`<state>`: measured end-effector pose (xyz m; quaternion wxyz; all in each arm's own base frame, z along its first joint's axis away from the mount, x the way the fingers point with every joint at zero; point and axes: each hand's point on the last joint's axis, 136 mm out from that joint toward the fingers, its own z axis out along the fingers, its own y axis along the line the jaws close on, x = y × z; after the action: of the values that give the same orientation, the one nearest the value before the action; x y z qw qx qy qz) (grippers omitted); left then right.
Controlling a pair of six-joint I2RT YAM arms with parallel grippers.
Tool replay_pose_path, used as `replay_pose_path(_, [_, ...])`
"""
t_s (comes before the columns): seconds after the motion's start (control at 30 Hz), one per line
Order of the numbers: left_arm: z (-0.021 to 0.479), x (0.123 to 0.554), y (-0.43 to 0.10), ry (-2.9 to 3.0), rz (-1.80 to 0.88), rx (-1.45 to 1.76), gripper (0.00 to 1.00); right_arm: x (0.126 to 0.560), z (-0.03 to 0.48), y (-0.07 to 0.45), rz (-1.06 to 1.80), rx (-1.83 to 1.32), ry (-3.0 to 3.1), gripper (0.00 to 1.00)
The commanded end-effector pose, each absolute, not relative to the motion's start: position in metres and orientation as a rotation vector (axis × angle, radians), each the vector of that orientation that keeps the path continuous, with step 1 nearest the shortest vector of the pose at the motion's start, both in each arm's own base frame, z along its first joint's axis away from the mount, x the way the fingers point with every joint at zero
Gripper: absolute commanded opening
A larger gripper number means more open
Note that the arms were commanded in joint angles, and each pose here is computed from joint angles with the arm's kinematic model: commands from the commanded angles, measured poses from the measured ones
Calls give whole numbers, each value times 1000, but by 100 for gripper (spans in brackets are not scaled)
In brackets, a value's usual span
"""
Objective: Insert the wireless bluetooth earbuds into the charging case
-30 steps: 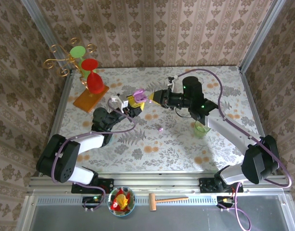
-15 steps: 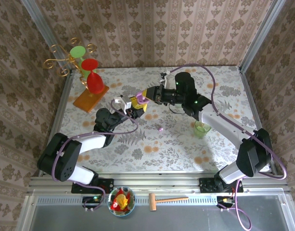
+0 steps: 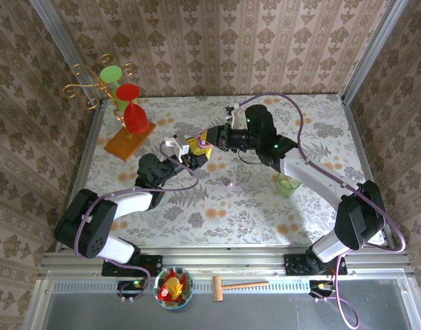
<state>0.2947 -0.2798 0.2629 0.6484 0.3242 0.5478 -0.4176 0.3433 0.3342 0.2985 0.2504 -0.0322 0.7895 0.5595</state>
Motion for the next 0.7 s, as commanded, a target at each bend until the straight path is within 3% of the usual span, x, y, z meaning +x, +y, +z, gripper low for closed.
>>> replay_pose_path(0.0, [288, 294, -282, 1170, -956, 719, 23, 346, 296, 336, 1456, -114, 2164, 13])
replay_pose_path(0.67, [305, 290, -283, 1136, -980, 708, 22, 347, 280, 328, 1314, -154, 2206, 22])
